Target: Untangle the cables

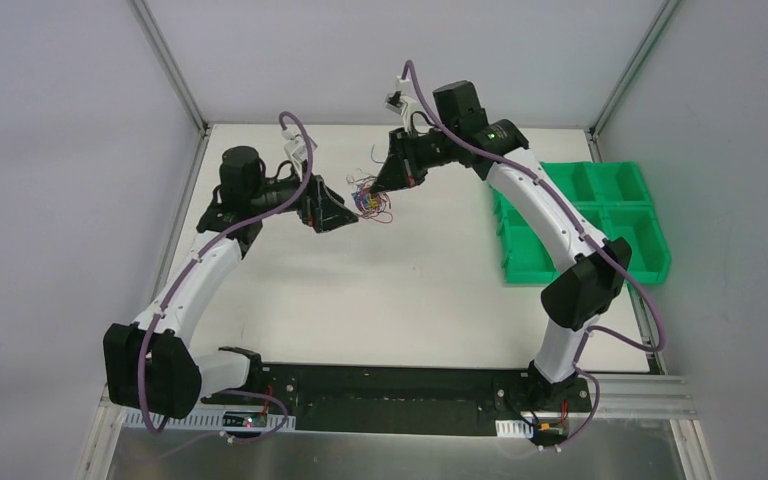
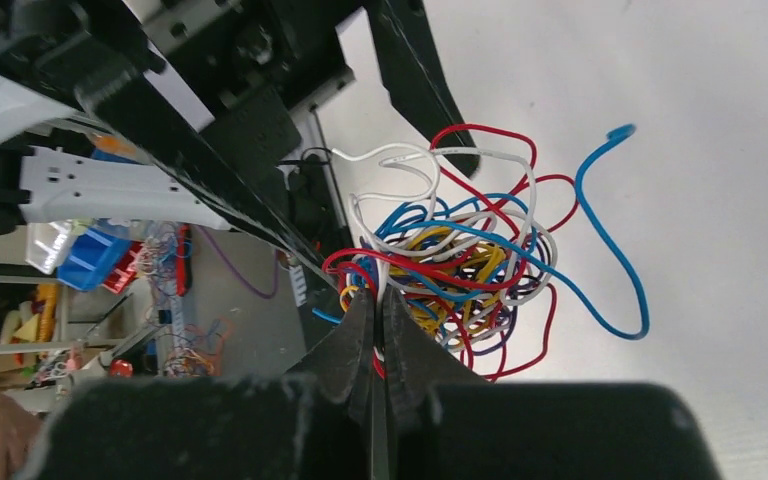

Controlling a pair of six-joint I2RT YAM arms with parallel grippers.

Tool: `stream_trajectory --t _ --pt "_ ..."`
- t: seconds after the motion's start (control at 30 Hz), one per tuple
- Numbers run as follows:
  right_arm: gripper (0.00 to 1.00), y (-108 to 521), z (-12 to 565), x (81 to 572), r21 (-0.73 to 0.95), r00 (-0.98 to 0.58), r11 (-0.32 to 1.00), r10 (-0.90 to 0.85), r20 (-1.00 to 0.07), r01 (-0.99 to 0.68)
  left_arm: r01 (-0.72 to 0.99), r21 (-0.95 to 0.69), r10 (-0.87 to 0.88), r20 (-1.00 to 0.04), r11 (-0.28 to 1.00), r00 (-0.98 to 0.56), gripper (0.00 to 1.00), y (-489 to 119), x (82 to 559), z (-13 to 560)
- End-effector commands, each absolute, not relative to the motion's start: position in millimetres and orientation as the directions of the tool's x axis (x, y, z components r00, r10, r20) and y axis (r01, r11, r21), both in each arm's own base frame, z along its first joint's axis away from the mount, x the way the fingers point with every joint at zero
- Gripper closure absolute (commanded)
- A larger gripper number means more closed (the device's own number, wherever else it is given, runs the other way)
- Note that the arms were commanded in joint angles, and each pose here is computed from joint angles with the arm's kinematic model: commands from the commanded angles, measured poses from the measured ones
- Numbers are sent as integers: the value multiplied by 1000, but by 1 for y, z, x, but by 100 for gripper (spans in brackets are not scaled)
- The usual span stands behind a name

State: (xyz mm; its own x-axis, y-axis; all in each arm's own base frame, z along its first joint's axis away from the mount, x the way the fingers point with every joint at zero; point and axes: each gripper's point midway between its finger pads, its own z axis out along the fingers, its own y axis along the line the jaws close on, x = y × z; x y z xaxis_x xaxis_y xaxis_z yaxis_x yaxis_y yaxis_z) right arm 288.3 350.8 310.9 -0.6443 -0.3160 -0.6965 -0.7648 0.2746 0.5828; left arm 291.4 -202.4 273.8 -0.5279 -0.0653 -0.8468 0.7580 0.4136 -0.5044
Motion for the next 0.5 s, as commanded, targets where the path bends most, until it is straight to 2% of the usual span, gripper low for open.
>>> stream_trajectory --t 0.0,0.03,0.1,0.27,0.33,0.37,0.4,0.47 --pt "100 370 364 271 656 -669 143 -239 -704 -741 874 -309 -26 -946 376 -323 12 -221 298 296" --pt "100 372 366 268 666 -676 135 -242 -696 -734 885 -287 -17 -953 367 -302 13 -226 298 299" --pt "100 373 366 265 682 -690 132 -244 -681 -719 903 -256 -8 -963 345 -270 21 -234 297 305" --pt "100 365 365 281 724 -749 193 -197 -633 -662 910 -253 -11 -965 329 -264 58 -236 288 315" --pt "100 357 362 286 738 -771 222 -181 -611 -637 914 -232 -2 -969 334 -245 80 -233 280 316" --pt "100 353 359 288 738 -775 237 -177 -606 -632 910 -228 6 -970 347 -245 96 -230 277 315" --pt "100 348 356 290 736 -779 257 -174 -603 -627 903 -220 10 -971 368 -241 100 -227 276 315" --pt "100 336 349 296 724 -782 303 -161 -603 -620 891 -208 12 -973 403 -232 100 -218 273 316"
